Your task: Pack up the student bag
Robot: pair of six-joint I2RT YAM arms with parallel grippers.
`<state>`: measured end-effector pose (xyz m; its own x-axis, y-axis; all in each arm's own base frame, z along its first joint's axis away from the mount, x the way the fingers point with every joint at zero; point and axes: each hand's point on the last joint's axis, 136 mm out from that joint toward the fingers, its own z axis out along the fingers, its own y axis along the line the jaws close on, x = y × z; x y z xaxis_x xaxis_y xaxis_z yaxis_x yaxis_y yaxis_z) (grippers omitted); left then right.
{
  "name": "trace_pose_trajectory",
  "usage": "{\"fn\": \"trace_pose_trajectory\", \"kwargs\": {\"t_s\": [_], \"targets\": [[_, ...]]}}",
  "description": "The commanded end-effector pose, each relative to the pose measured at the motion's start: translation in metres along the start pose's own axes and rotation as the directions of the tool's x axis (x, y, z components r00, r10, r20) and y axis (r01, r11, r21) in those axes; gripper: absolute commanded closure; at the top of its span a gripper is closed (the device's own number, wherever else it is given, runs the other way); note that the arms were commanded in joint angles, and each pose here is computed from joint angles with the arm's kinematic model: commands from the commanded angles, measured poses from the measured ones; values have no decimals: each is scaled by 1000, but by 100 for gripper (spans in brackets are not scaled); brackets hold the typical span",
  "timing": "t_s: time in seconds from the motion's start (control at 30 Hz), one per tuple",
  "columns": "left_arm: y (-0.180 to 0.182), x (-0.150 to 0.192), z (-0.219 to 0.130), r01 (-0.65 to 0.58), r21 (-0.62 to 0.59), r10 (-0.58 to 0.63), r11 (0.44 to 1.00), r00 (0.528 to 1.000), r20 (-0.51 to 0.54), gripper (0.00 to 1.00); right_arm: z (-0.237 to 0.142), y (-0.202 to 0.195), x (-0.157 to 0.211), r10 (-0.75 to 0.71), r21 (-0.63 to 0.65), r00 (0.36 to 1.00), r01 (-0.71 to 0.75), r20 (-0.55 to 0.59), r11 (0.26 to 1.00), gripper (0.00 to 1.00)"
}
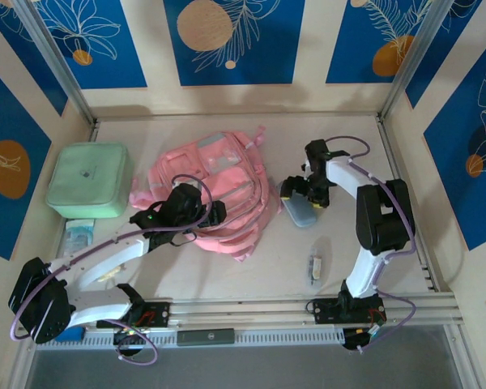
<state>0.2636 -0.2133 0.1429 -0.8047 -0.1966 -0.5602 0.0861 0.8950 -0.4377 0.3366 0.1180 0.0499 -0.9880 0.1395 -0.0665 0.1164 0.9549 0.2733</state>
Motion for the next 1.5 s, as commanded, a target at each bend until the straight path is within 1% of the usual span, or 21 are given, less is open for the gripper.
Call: {"fn": "trace_pose_trajectory", "kwargs": {"t_s": [0.0,0.17,0.27,0.4,0.63,0.73,0.9,1.03,1.17,1.3,1.37,1.47], "targets": [[3,0,-4,3,3,-3,1000,1000,2,9,-6,7,22,-30,13,999,30,-24,999,1],[5,0,-5,2,0,-2,1000,1000,4,9,-4,-6,36,-43,115,998,47,-40,992,1],[5,0,-6,-2,-2,2,1000,1000,0,8,-6,-4,47,-65,126,996,72,-60,989,1],[7,0,-5,-2,-8,2,1000,1000,4,8,-1,-8,57,-76,183,994,90,-83,979,1],[10,-3,-7,-9,-18,10,1000,1000,18,8,11,3,62,-116,173,987,135,-111,976,1],[12,-5,-10,-30,-31,31,999,999,18,7,14,4,61,-119,176,984,141,-131,974,1],[15,-8,-12,-53,-49,53,997,999,10,7,15,-2,57,-124,216,985,149,-122,965,0],[16,-11,-13,-62,-55,63,997,998,11,6,22,-1,61,-119,198,982,146,-146,969,2],[18,-16,-16,-94,-74,96,993,995,26,6,23,-1,58,-119,198,982,147,-146,969,6],[18,-23,-18,-144,-89,148,986,988,42,6,18,7,52,-115,158,986,134,-125,978,11],[19,-28,-20,-184,-105,189,977,981,43,6,15,8,50,-108,142,988,123,-113,982,15],[18,-33,-23,-255,-121,261,959,965,30,5,7,8,48,-92,121,991,104,-98,987,17]]}}
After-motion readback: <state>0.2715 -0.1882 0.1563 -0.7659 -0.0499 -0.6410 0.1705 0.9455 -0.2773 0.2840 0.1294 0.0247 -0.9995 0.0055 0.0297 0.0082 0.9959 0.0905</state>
